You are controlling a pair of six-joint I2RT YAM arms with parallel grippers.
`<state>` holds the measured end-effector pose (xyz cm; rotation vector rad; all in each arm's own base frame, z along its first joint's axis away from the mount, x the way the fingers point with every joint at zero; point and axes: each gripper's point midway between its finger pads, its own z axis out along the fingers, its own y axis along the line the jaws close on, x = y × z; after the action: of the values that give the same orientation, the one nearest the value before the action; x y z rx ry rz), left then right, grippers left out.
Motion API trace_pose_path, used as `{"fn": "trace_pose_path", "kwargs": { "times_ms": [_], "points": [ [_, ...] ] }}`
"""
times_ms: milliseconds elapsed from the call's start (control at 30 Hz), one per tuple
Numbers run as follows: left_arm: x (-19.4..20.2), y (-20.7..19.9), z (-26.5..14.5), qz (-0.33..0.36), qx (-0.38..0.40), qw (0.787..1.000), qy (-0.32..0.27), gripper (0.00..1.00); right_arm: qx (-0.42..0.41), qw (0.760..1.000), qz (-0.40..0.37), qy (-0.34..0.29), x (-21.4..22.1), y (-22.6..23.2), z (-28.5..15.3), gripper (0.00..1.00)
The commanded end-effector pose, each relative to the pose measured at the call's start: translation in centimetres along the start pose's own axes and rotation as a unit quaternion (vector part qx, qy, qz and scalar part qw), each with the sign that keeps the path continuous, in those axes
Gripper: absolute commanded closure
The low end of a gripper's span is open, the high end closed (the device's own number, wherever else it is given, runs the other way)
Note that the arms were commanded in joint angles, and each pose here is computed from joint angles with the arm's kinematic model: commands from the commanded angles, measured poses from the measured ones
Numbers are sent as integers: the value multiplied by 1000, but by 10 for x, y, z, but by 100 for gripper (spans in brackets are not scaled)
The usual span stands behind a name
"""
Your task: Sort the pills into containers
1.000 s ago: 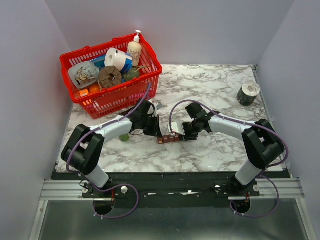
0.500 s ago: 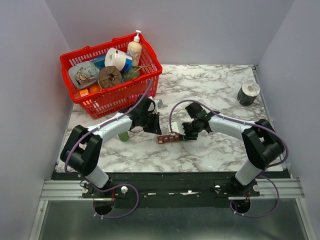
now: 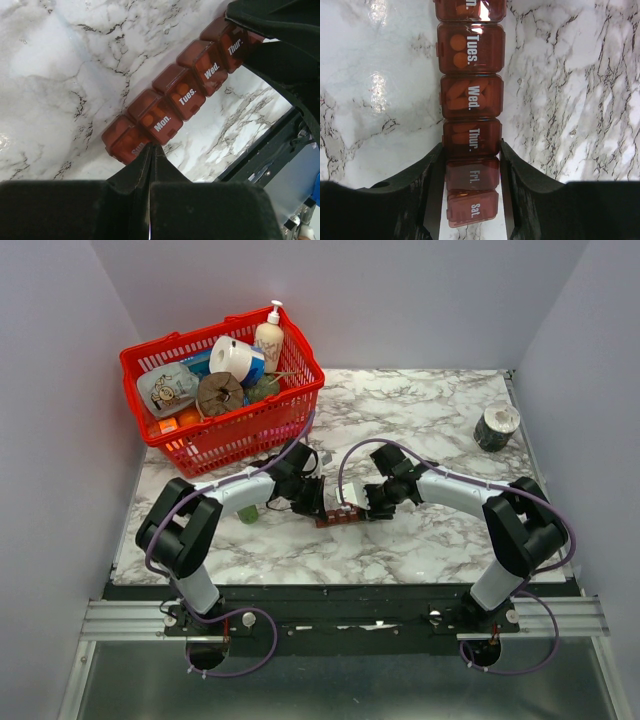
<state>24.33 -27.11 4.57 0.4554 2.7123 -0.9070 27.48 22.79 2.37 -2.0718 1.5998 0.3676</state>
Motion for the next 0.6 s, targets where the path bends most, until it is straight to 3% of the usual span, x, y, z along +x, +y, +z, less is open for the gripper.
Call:
{"fn": "trace_pose_path", "kwargs": {
  "times_ms": [0,300,567],
  "points": [
    [2,13,-6,8,-42,999,1,92,-30,999,21,40,22,18,11,74],
    [-46,-17,-66,24,-29,994,-102,85,-30,999,24,39,22,17,12,74],
    [-44,-23,-59,23,-1,996,-91,86,-33,998,25,39,22,19,13,74]
  ]
}}
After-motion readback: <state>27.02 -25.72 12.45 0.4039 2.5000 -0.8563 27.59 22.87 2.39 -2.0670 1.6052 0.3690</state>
